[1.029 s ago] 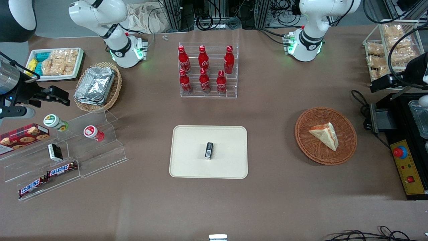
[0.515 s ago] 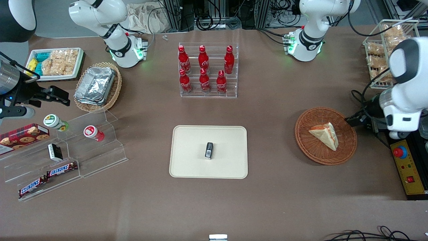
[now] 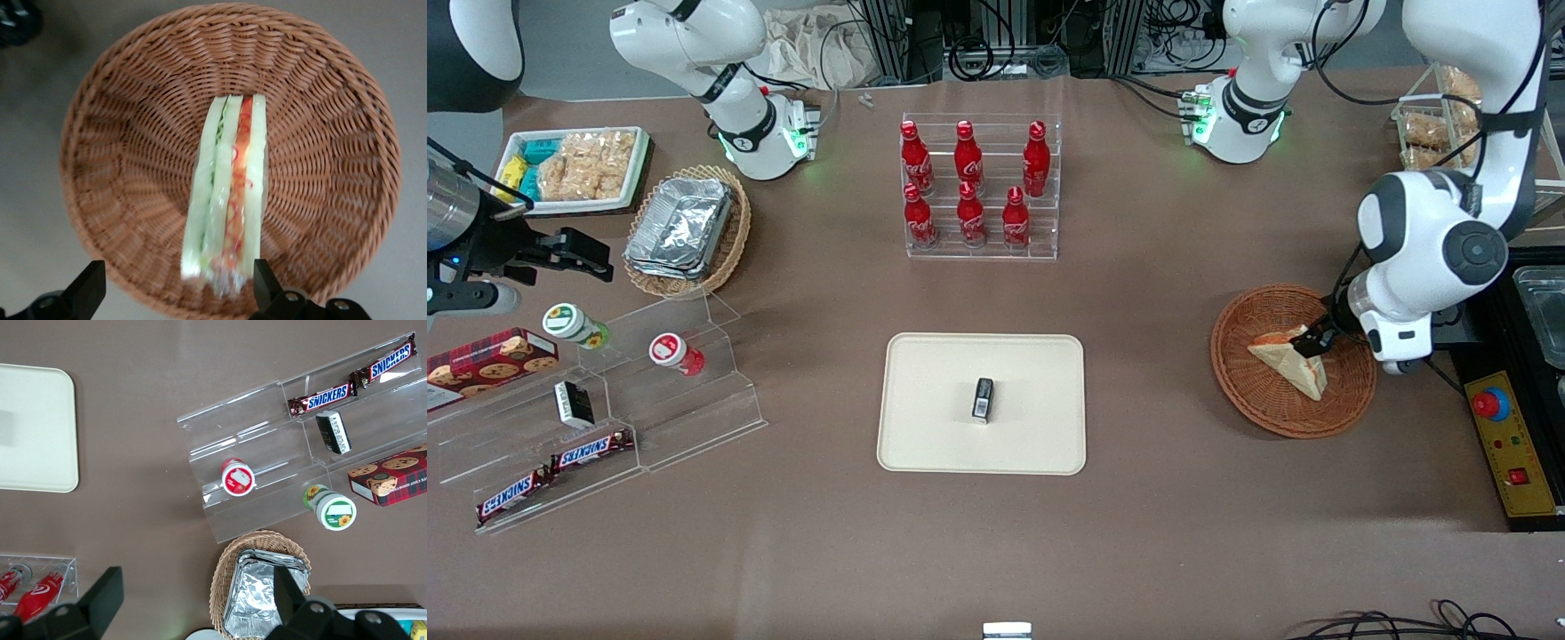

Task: Place sandwich from basket to tray
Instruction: 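Lower the left gripper and close it on the sandwich wedge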

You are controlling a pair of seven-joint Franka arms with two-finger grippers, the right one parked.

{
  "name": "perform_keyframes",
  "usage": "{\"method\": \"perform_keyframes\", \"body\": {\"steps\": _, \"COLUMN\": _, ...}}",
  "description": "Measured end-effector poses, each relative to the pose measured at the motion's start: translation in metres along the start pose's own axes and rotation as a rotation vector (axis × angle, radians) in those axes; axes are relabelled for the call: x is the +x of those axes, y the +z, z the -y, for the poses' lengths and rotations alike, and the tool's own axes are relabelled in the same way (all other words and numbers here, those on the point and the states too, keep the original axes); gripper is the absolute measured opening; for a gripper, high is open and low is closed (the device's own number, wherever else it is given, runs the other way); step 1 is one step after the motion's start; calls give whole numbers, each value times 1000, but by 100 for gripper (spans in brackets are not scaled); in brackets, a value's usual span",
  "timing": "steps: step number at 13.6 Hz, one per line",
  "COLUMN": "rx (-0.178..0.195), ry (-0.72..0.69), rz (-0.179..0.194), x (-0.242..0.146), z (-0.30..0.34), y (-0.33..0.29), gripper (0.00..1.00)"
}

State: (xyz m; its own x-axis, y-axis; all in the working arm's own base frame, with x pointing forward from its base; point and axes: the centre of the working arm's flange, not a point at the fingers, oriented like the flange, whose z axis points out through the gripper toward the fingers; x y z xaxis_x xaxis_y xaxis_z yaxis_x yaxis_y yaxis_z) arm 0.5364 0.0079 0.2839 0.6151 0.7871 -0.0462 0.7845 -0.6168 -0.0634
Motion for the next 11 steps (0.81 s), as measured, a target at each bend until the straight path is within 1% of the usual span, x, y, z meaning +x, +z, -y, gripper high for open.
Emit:
{"method": "perform_keyframes", "body": {"steps": 1, "rx": -4, "ry": -14, "rz": -6, "x": 2, "z": -3, "y": 13, "gripper": 100}}
{"method": "perform_keyframes", "body": {"steps": 4, "rx": -1, "ry": -28, "rz": -9, "x": 5, "z": -6, "y": 45, "gripper": 100}}
{"method": "perform_keyframes", "body": {"steps": 6, "rx": -1, "ry": -29, "rz": -11, "x": 6, "z": -7, "y": 57, "gripper": 96}}
{"method": "perform_keyframes", "body": {"steps": 7, "rx": -6, "ry": -29, "rz": -14, "x": 7, "z": -8, "y": 58, "gripper": 88}}
{"method": "perform_keyframes", "body": {"steps": 8, "rx": -12, "ry": -29, "rz": -19, "x": 7, "z": -9, "y": 56, "gripper": 74}}
{"method": "perform_keyframes", "body": {"steps": 10, "rx": -24, "ry": -9, "rz": -26, "x": 4, "z": -14, "y": 39, "gripper": 53}}
{"method": "perform_keyframes", "body": {"steps": 11, "rx": -16, "ry": 28, "rz": -21, "x": 1, "z": -14, "y": 24, "gripper": 45}}
